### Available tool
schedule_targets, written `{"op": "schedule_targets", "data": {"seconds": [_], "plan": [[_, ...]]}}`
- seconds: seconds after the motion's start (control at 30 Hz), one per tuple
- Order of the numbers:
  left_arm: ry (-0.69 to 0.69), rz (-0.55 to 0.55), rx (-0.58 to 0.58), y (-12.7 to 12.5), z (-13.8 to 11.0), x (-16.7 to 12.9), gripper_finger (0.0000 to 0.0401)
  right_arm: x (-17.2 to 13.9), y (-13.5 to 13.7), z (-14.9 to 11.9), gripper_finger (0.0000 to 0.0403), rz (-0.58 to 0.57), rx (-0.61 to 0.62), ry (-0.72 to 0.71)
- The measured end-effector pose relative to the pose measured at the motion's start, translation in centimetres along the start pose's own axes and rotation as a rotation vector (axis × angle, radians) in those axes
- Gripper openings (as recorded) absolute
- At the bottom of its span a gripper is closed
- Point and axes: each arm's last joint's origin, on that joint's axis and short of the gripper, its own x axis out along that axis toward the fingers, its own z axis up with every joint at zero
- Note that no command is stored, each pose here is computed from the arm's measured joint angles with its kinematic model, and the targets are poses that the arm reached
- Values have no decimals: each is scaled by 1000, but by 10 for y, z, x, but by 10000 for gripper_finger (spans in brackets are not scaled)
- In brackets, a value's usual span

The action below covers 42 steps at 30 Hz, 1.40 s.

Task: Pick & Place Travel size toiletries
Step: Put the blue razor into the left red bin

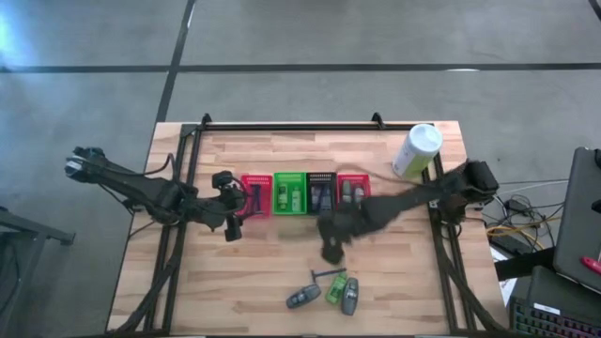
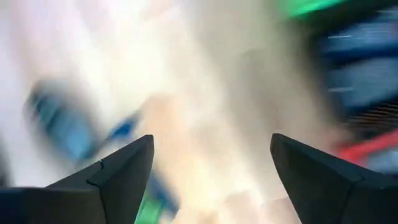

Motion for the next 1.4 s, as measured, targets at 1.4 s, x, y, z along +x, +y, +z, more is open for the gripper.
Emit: {"op": "schedule_targets", "data": {"seconds": [1.4], "plan": [[12,2,5,-1,-4,2,234,102,60,-40,179,17,-308,205]]}}
